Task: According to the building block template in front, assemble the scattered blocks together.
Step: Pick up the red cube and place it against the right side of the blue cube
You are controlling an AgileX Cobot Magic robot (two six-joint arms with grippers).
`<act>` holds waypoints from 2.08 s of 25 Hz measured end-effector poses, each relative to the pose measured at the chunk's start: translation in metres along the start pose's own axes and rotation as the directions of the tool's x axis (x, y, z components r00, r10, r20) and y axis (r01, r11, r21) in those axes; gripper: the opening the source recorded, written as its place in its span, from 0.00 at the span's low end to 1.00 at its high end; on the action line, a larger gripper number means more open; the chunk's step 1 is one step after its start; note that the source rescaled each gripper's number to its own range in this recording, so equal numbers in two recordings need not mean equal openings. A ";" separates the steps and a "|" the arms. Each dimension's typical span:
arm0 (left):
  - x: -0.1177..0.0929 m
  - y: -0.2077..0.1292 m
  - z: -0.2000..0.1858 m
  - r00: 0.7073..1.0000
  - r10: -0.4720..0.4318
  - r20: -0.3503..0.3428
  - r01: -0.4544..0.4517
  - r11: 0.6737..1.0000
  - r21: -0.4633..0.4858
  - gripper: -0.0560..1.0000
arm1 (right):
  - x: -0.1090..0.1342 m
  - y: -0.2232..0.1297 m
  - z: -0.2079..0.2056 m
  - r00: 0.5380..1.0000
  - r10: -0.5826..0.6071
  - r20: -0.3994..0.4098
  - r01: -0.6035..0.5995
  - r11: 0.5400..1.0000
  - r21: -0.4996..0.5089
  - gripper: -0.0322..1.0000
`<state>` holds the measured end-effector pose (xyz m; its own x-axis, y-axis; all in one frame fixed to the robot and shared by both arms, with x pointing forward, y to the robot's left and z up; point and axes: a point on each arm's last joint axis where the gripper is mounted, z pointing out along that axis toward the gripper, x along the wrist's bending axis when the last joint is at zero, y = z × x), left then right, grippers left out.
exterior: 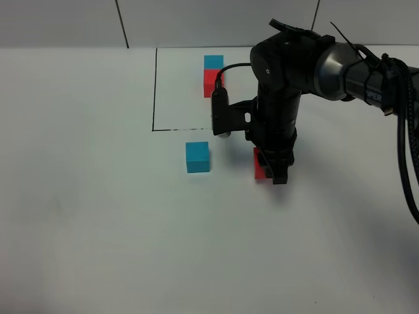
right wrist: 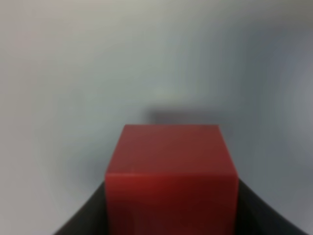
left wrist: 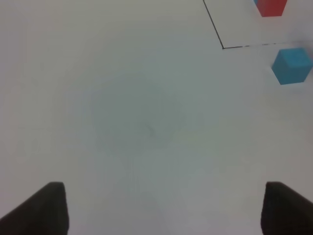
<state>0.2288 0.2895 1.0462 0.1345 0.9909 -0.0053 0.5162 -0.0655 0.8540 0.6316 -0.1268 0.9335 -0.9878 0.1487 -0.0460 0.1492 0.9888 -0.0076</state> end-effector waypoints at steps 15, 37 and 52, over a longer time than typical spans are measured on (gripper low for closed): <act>0.000 0.000 0.000 1.000 0.000 0.000 0.000 1.000 0.000 0.70 | -0.017 0.046 0.015 0.998 -0.031 0.055 0.034 0.998 -0.047 0.05; 0.000 0.000 0.000 1.000 -0.001 0.000 0.001 1.000 0.000 0.70 | -0.027 0.064 0.032 0.999 -0.025 0.033 0.027 0.998 -0.057 0.05; 0.000 0.000 0.000 1.000 -0.002 0.000 0.002 1.000 0.000 0.70 | -0.027 0.065 0.034 1.000 -0.014 0.022 0.015 0.998 -0.068 0.05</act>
<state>0.2288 0.2895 1.0462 0.1335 0.9910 -0.0070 0.5165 -0.0636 0.8539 0.6692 -0.0668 0.9008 -0.9886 0.1347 -0.0677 0.1307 0.9896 0.0600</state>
